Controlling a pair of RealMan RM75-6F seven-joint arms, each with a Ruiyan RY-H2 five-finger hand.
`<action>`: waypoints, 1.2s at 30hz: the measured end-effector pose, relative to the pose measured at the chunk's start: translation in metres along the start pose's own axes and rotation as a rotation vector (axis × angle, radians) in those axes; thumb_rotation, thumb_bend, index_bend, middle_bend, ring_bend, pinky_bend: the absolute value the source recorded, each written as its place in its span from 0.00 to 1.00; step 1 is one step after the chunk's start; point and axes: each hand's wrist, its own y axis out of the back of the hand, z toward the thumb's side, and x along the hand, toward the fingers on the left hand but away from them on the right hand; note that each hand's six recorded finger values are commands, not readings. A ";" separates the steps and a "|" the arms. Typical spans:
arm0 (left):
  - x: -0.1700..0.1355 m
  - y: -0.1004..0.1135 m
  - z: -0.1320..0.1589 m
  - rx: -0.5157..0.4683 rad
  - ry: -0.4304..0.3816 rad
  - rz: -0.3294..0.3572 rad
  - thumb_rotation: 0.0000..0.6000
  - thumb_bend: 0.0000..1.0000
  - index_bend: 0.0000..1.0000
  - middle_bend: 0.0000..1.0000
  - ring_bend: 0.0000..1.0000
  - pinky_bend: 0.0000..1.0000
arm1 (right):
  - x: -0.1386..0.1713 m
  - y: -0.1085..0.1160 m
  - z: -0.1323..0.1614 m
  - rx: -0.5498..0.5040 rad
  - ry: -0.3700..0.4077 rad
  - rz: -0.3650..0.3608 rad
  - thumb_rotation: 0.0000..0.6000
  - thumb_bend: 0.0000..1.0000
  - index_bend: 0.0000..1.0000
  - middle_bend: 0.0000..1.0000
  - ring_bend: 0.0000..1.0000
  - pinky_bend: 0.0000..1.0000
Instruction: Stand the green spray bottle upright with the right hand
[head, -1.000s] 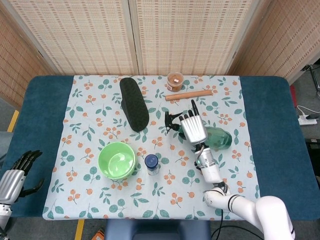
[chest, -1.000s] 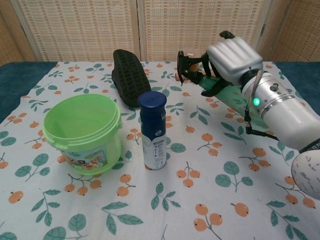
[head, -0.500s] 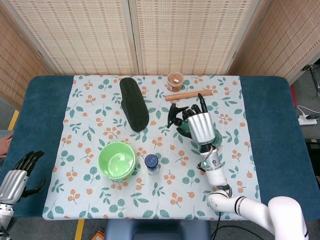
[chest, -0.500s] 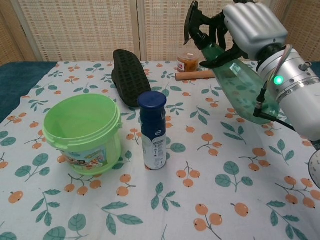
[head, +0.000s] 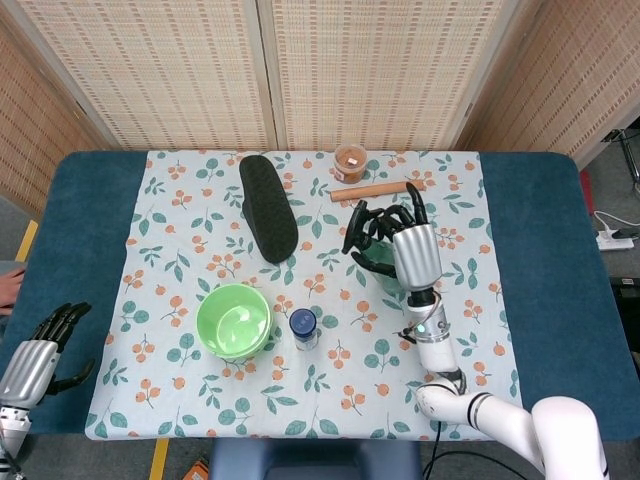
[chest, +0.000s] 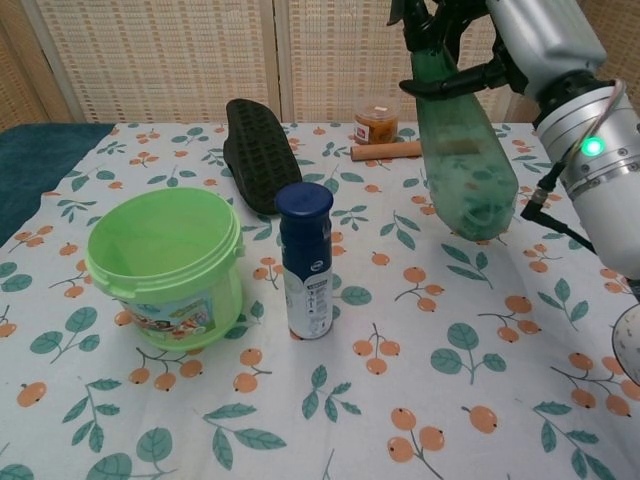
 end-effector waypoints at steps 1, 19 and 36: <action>0.000 0.000 0.000 0.000 0.000 0.001 1.00 0.33 0.09 0.07 0.00 0.14 | 0.000 0.001 -0.001 -0.037 0.000 -0.006 1.00 0.17 0.85 0.67 0.38 0.08; 0.004 -0.009 0.000 -0.009 0.002 0.002 1.00 0.33 0.09 0.07 0.00 0.15 | 0.022 -0.012 -0.054 -0.497 0.017 0.005 1.00 0.17 0.84 0.67 0.38 0.16; -0.001 -0.005 0.003 -0.028 -0.022 0.024 1.00 0.33 0.08 0.07 0.00 0.15 | 0.032 -0.024 -0.050 -0.486 0.042 0.050 1.00 0.18 0.84 0.67 0.37 0.16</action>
